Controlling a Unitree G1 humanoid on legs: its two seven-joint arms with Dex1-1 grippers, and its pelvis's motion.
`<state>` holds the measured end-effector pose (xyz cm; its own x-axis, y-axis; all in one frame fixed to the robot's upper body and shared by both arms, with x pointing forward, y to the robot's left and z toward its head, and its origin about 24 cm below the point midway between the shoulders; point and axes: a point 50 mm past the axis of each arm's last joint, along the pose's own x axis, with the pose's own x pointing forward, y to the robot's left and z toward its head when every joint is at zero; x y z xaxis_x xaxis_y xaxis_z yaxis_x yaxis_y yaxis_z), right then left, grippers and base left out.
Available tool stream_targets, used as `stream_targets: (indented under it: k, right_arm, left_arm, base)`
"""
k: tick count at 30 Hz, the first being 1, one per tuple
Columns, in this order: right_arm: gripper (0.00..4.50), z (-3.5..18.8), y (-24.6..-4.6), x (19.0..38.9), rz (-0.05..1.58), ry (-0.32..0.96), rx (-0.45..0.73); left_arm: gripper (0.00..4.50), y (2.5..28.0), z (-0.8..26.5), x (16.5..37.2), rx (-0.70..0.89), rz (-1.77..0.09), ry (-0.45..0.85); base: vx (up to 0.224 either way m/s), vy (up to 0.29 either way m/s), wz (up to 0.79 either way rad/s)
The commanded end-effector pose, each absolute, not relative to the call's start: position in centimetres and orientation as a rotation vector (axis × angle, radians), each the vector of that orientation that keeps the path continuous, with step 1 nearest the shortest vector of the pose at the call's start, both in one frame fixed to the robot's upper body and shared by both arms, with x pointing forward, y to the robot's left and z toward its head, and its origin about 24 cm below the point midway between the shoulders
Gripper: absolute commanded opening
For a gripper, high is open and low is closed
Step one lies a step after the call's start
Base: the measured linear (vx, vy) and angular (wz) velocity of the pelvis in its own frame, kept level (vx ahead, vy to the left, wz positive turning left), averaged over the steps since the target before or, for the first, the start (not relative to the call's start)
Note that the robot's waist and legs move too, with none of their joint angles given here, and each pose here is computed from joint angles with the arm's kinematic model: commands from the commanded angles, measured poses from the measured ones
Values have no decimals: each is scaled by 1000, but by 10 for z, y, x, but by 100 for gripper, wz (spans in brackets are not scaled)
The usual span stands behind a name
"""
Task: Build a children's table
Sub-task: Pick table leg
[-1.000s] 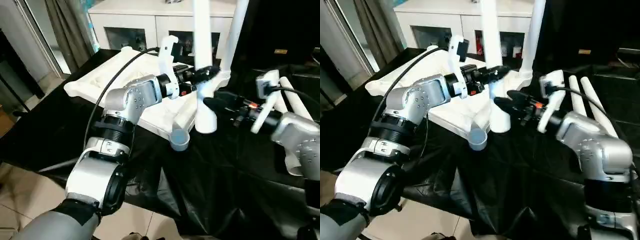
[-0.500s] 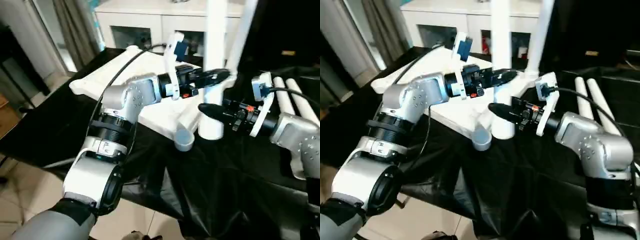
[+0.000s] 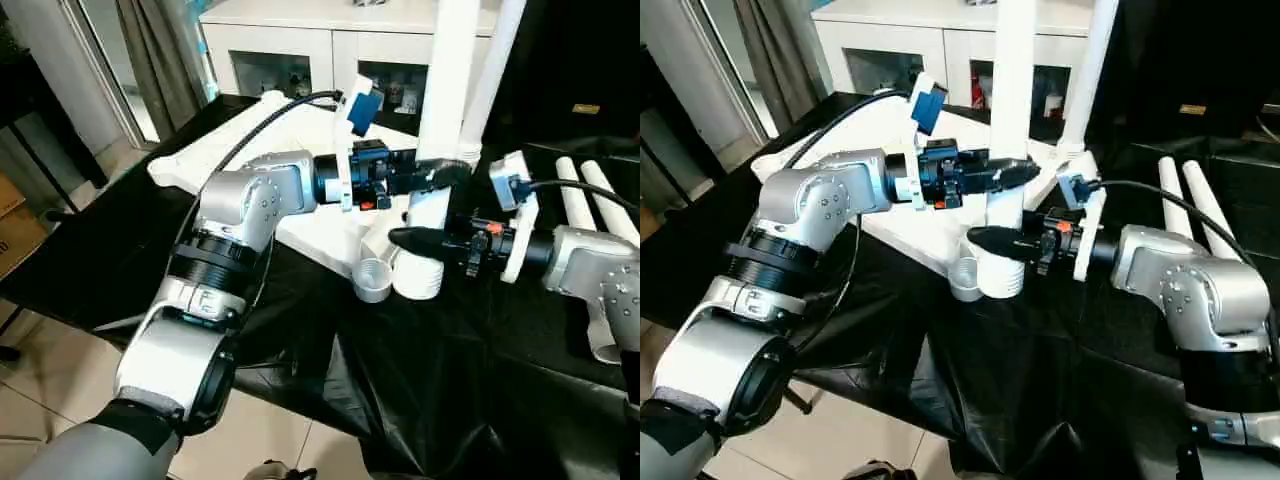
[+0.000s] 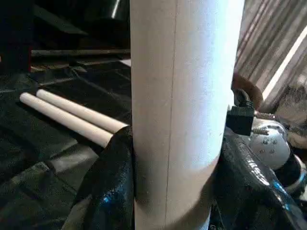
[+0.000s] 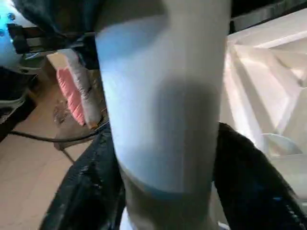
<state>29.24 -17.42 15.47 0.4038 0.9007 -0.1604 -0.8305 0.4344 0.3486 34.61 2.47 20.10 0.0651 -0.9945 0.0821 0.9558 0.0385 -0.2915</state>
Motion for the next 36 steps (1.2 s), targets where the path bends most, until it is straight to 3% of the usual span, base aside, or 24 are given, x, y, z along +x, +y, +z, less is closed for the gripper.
stream_targets:
  k: [1, 6, 16, 18, 26, 31, 36]
  right_arm:
    - [232, 157, -176, 295, 1093, 364, 212]
    - [200, 155, -174, 294, 1109, 381, 209]
    - [195, 151, -172, 293, 1115, 402, 196]
    - [264, 150, -173, 295, 1100, 401, 189]
    - [295, 150, -172, 296, 1100, 399, 187]
    - [295, 152, -170, 293, 1134, 395, 212]
    - [254, 152, -170, 291, 1148, 403, 225]
  left_arm:
    - [189, 23, 207, 341, -273, -1566, 138]
    - [189, 23, 207, 340, -264, -1574, 139]
    - [189, 22, 208, 341, -267, -1578, 137]
    - [189, 23, 208, 341, -271, -1576, 136]
    - [189, 23, 206, 339, -265, -1590, 143]
    - [189, 23, 206, 339, -263, -1593, 143]
    - [189, 23, 207, 339, -263, -1595, 140]
  base:
    - [0, 0, 0]
    - [0, 0, 0]
    - [0, 0, 0]
    - [0, 0, 0]
    - [0, 0, 0]
    - [0, 0, 0]
    - [0, 0, 0]
